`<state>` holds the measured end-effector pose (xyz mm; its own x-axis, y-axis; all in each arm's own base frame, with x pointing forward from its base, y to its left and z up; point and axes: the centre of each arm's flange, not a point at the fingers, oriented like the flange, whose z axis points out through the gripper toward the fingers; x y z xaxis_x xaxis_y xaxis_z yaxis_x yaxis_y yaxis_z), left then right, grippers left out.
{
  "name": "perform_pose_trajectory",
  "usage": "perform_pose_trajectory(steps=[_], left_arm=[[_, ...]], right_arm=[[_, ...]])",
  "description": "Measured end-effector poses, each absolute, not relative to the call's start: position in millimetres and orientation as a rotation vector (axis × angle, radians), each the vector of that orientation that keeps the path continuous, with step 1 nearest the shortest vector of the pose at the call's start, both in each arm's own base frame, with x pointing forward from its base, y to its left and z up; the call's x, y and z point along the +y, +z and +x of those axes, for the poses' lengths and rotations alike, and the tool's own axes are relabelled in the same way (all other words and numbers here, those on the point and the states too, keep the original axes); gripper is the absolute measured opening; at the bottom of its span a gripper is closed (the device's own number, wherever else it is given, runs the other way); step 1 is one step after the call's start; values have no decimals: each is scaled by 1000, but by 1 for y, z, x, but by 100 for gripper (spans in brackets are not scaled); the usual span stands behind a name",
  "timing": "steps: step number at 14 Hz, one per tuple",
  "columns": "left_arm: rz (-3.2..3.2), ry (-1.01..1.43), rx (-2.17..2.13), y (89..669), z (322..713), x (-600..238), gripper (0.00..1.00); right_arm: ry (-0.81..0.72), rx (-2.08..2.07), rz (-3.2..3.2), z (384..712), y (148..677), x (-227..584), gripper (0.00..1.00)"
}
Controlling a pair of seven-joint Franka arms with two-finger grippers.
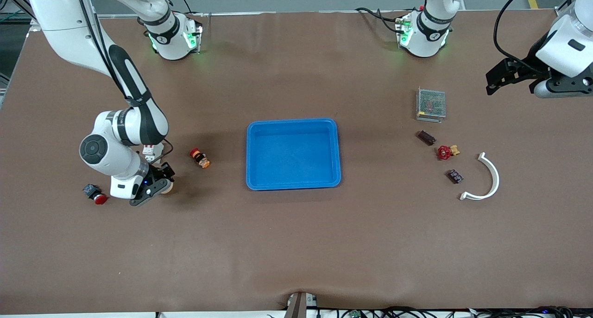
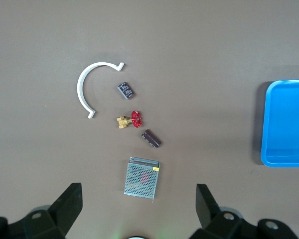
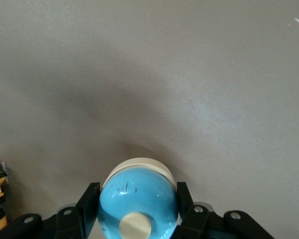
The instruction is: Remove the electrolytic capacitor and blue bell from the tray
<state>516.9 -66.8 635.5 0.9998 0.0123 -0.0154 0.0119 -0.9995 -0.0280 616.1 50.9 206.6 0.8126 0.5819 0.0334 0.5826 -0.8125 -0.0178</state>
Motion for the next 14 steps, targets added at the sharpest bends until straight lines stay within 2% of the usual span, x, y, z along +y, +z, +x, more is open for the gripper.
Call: perform_pose_trajectory(steps=[11,12,14], left_arm=[[-3097,31,-19,631,520,-65,100],[-3097,31,-19,631,520,-65,100],[-3097,31,-19,631,520,-65,100]], right_arm=[[-49,-940,-2968,615,179,52,67],[-49,-939,-2968,615,179,51,73],[-56,-938,-2970,616,181,52,93]])
